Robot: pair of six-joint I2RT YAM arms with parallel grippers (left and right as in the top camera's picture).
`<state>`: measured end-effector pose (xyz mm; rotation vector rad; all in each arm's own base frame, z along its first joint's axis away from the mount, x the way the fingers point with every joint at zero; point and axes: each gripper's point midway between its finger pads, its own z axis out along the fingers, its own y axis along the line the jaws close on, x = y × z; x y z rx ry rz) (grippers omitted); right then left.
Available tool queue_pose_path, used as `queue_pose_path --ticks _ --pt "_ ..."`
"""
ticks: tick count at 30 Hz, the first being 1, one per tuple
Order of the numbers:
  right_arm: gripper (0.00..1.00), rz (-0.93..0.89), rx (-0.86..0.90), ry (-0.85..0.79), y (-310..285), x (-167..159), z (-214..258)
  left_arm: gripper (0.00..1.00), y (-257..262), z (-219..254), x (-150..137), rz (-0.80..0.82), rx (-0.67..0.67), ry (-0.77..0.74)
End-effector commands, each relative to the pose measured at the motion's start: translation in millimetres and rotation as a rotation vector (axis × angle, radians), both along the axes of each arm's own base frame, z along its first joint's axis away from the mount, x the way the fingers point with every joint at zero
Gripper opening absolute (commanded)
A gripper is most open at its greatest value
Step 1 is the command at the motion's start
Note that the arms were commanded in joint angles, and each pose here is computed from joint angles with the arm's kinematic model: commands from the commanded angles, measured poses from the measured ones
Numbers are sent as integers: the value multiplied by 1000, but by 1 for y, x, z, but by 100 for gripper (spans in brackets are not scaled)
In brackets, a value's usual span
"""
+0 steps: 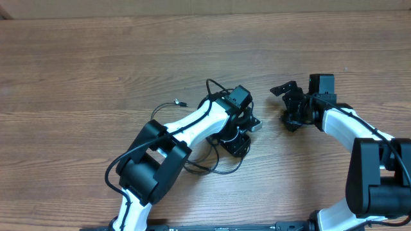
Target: Untangle cables
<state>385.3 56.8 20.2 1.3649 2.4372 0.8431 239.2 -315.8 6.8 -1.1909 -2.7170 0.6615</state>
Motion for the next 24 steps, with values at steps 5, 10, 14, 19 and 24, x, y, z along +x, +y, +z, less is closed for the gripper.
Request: queue_pose_path --ticks 5,10,14,19,24 --pt "100 -64 -134 168 -27 -36 -52 40 5 -12 -16 34 29 76" --pt "100 -64 -134 168 -27 -36 -52 43 5 -12 -22 33 18 104" --pt "100 -64 -134 168 -27 -36 -52 47 -4 -4 -32 31 -44 171" --pt "100 -64 -134 168 -27 -36 -52 44 -13 4 -39 30 -102 225" --pt "100 -64 -134 168 -27 -36 -52 47 -12 5 -40 30 -101 232"
